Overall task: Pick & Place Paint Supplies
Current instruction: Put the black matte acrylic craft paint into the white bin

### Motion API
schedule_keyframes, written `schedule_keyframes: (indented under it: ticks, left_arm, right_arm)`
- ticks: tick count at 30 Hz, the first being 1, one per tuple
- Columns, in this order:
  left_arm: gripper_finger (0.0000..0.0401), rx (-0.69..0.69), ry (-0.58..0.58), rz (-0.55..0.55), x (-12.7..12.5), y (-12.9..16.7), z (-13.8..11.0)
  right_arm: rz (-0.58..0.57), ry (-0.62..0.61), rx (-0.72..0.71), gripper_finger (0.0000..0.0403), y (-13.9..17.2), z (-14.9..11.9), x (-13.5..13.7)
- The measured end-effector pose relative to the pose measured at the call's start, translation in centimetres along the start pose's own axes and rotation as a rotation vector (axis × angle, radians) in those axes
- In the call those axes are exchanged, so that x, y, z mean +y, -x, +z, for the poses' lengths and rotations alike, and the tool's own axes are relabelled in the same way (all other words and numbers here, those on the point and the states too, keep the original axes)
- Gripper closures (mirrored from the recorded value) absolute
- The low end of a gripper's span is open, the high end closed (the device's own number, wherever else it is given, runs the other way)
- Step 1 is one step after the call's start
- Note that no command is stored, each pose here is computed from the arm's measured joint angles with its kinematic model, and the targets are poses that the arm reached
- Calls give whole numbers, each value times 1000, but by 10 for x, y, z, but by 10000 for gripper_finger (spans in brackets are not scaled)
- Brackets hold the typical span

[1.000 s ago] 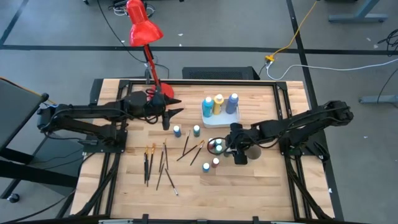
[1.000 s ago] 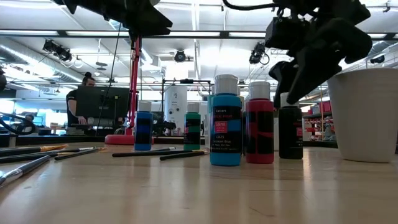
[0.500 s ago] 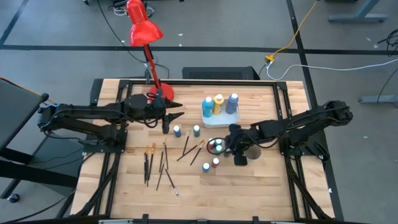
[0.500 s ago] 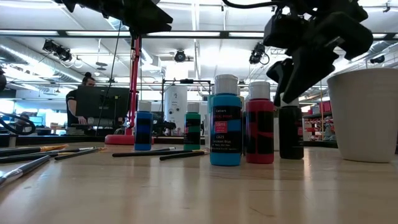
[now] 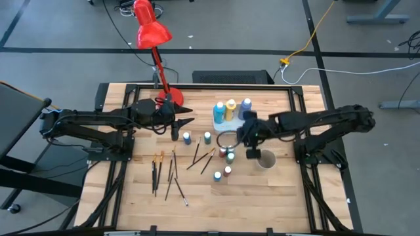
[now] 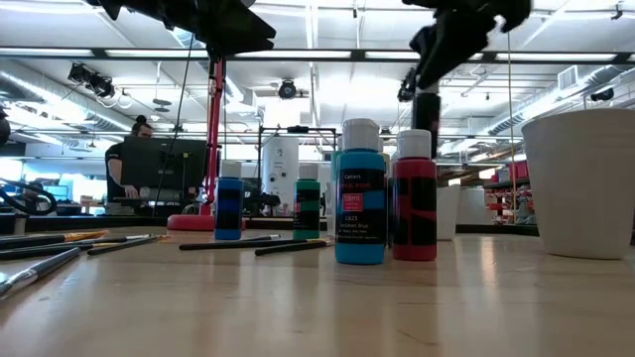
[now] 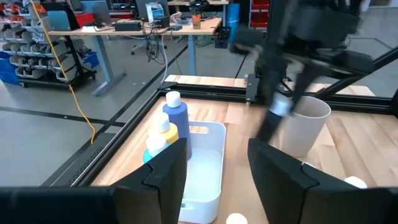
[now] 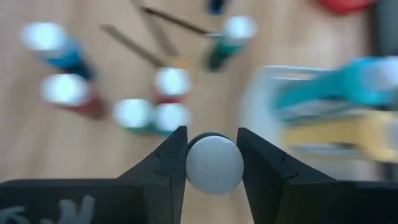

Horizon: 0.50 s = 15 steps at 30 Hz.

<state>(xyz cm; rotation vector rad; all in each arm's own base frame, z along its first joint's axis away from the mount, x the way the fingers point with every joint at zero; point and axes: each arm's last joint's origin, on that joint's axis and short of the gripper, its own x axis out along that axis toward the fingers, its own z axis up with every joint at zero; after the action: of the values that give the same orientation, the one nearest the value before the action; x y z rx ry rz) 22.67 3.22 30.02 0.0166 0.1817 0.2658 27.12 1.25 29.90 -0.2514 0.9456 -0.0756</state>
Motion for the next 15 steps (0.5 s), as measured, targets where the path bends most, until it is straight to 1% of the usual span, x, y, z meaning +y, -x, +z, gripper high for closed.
schedule_keyframes:
  ticks: [2, 4, 5, 7, 10, 12, 15]
  left_arm:
    - [223, 0, 0, 0, 0, 0, 0]
    - [223, 0, 0, 0, 0, 0, 0]
    - [223, 0, 2, -2, 0, 0, 0]
    - [223, -5, 11, -19, 0, 0, 0]
    - [223, -28, 18, -72, -2, 0, 3]
    - [223, -29, 10, -95, -3, 0, 3]
    - [223, -28, 6, -97, -3, 0, 3]
  right_arm:
    - [-65, 3, 26, 283, 7, 2, -13]
    - [-104, -19, 28, 283, 7, 2, -27]
    - [-106, -27, 29, 283, 5, 0, -34]
    - [-62, -27, 23, 283, -4, -6, -45]
    - [-26, -45, -31, 283, -20, -17, -62]
    - [-28, -86, -35, 283, -31, -29, -73]
    - [-39, -164, 22, 283, -43, -50, -85]
